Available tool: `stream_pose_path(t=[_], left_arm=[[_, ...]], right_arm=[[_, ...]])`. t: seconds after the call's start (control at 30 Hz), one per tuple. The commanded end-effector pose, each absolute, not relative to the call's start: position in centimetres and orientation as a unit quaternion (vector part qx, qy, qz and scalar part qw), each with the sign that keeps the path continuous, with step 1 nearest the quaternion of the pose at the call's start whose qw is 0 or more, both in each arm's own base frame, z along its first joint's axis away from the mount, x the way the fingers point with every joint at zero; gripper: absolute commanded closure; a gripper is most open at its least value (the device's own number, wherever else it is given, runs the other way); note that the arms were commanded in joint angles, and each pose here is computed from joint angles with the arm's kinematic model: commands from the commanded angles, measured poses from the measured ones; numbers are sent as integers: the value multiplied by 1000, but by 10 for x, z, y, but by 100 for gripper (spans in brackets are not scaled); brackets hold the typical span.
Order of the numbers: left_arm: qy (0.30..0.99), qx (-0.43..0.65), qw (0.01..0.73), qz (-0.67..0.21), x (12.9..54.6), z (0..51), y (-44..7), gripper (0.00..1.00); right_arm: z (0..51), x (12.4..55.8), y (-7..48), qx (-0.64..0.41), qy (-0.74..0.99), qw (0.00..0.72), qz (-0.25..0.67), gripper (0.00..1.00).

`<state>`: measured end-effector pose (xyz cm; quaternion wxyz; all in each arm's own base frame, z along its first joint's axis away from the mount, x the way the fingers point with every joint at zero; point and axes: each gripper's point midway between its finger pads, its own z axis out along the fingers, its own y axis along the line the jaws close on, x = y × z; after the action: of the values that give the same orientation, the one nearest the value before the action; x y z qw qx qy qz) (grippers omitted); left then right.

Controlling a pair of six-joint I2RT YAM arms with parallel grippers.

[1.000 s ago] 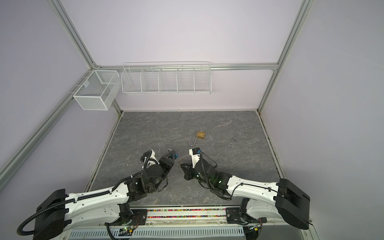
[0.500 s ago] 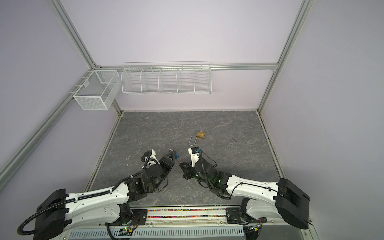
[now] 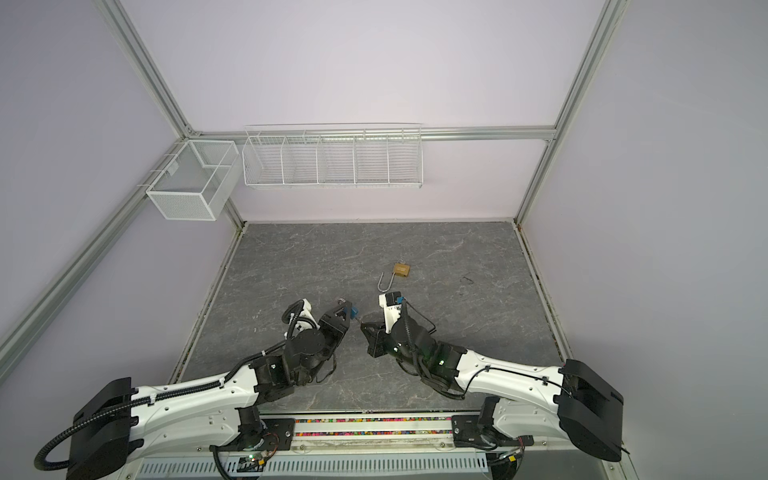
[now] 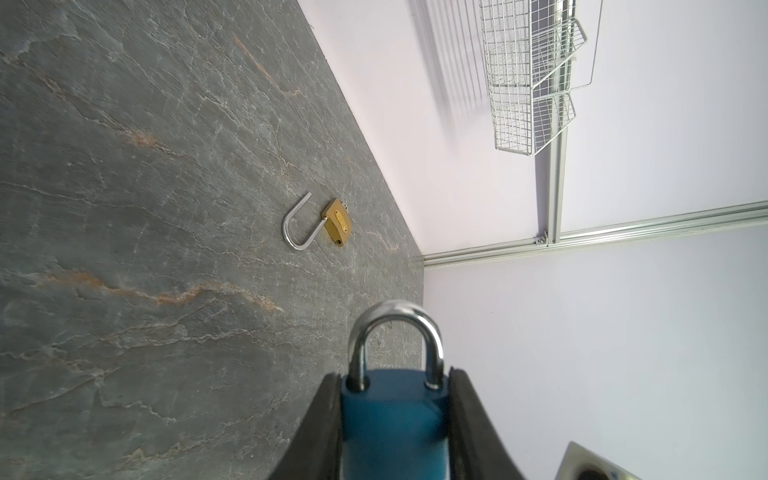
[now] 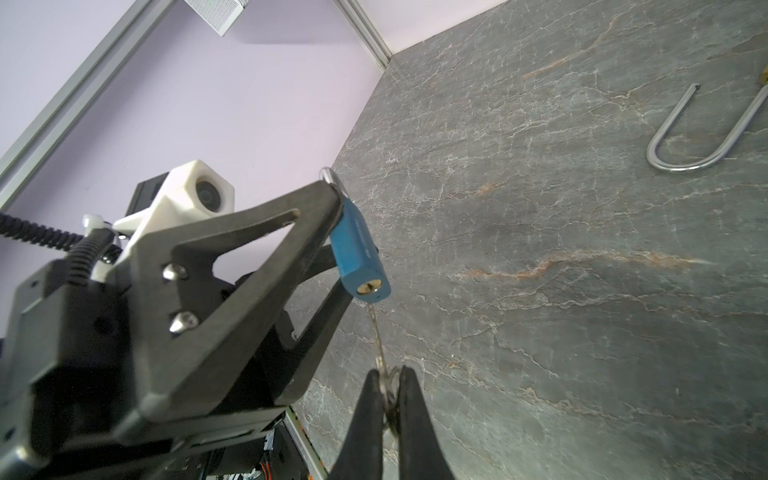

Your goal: Unlock with the key

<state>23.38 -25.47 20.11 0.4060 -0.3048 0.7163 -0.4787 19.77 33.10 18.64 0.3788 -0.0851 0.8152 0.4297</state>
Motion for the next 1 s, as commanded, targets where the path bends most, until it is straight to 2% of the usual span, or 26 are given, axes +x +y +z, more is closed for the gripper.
stream_pose_path(t=[0.0,0.97], left_arm=[[711,-308,404,-487,234,202,-256,100],[698,-310,404,-503,234,212,-255,100]], right_arm=[[200,199,336,-85,804,391,440,94],[197,204,337,-81,810,392,428,94]])
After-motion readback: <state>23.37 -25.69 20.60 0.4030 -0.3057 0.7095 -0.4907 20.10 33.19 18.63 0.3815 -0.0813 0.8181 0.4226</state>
